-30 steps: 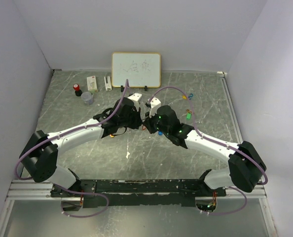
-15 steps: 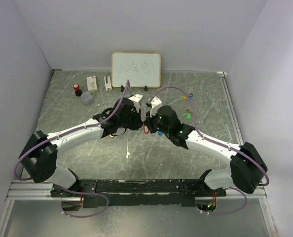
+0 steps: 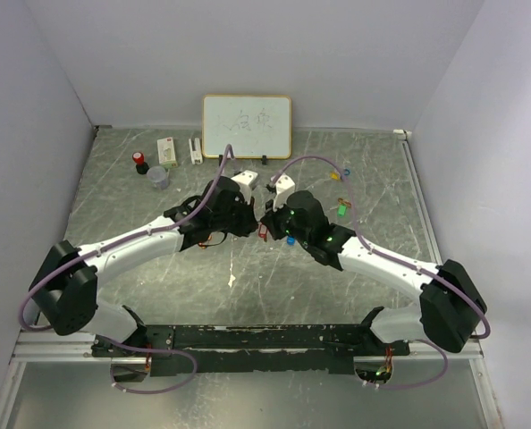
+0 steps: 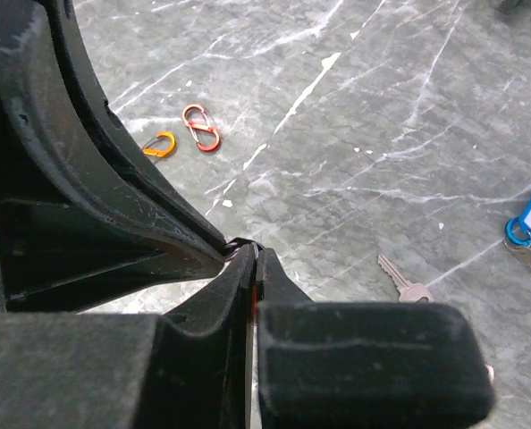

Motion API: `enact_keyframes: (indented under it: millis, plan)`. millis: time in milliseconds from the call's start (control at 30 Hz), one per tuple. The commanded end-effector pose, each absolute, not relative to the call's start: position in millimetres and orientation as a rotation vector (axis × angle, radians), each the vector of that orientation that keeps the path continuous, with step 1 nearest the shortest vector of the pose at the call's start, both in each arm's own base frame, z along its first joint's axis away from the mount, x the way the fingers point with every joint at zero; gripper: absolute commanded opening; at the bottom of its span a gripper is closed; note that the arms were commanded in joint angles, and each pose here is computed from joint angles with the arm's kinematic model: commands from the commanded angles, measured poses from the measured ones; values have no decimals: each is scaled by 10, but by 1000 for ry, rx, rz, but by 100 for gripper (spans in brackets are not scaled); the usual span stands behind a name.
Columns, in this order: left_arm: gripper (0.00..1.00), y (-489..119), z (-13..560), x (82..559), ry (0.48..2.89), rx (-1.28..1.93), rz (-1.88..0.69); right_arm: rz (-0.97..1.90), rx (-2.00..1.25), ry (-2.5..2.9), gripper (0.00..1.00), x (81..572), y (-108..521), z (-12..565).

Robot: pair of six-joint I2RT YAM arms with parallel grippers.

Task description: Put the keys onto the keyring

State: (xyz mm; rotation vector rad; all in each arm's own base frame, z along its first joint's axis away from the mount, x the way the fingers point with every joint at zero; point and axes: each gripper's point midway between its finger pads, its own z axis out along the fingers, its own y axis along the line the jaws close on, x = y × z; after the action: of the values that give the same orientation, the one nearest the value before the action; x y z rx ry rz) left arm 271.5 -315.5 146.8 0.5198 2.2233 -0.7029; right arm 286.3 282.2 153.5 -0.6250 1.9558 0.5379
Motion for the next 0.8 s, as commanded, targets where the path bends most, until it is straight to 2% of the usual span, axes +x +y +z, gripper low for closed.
enact_keyframes:
  millis: [0, 767]
  plan:
    - [7, -3131, 1657, 2708, 2183, 502, -737, 490, -606, 1949, 0, 2903, 2730, 1568]
    - [7, -3188, 1654, 2995, 2168, 435, -728, 561, -669, 1917, 0, 2808, 2820, 1631]
